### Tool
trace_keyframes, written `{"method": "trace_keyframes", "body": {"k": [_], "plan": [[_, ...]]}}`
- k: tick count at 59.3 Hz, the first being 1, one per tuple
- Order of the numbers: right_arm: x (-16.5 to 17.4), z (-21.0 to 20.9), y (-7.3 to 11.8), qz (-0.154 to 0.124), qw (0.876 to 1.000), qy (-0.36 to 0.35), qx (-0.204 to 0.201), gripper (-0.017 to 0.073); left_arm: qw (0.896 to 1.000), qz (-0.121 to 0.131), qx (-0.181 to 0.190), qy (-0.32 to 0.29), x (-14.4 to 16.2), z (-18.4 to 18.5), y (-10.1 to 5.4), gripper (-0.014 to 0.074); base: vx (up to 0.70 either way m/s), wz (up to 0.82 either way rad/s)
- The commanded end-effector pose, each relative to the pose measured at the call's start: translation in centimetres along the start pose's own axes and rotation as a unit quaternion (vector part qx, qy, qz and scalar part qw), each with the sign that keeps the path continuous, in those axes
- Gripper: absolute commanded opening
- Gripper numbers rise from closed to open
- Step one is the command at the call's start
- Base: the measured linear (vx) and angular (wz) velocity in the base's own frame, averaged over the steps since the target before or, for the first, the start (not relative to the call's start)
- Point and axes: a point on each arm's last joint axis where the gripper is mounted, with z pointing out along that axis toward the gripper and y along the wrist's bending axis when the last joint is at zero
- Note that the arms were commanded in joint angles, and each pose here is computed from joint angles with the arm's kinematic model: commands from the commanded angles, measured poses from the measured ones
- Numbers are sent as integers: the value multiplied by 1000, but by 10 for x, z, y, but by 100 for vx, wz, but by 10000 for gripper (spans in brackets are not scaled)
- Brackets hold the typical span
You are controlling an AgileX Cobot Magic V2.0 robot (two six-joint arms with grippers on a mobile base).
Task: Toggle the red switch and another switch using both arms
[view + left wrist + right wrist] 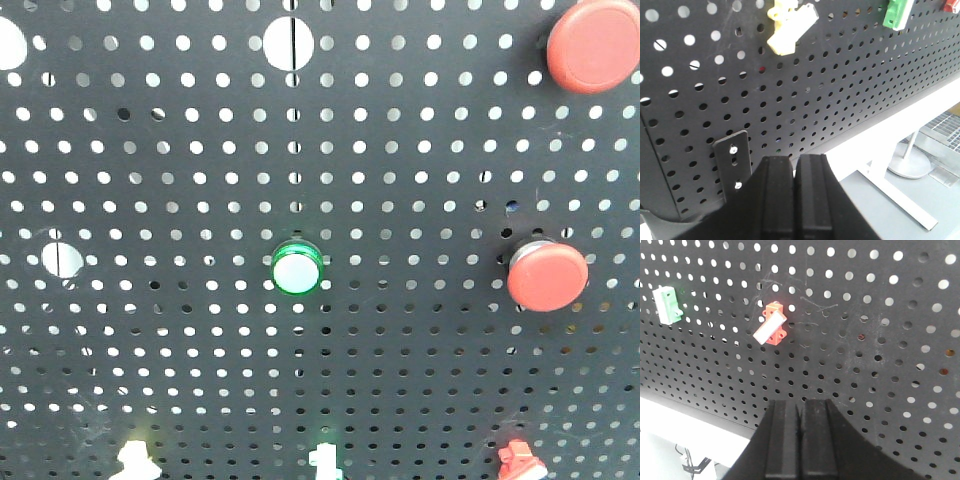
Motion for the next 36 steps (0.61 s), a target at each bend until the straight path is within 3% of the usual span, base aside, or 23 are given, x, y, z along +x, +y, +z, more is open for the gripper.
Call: {"method": "trace_keyframes", "body": {"k": [1, 4, 7, 11, 24, 32, 36], "plan": [[-13, -2, -3, 4, 999, -40, 17, -6, 999, -10, -14, -43, -12, -1, 2, 3, 0, 0], [-13, -2, -3, 4, 999, -40, 17, -6, 999, 10, -26, -47, -10, -1, 4, 3, 0, 0], [-13, -2, -3, 4, 999, -40, 17, -6, 996, 46, -51, -58, -8, -2, 9, 3, 0, 0], [-13, -2, -3, 4, 999, -40, 17, -6, 990, 67, -92, -85, -4, -5, 15, 3, 0, 1], [-13, -2, -3, 4, 999, -40, 17, -6, 961, 66, -195, -184, 20, -22, 26, 3, 0, 0], [-13, -2, -3, 4, 999, -40, 17, -6, 950, 63, -222, -209, 38, -26, 27, 3, 0, 0], [-13, -2, -3, 4, 999, -40, 17, -6, 950, 63, -223, -210, 42, -26, 27, 3, 0, 0]]}}
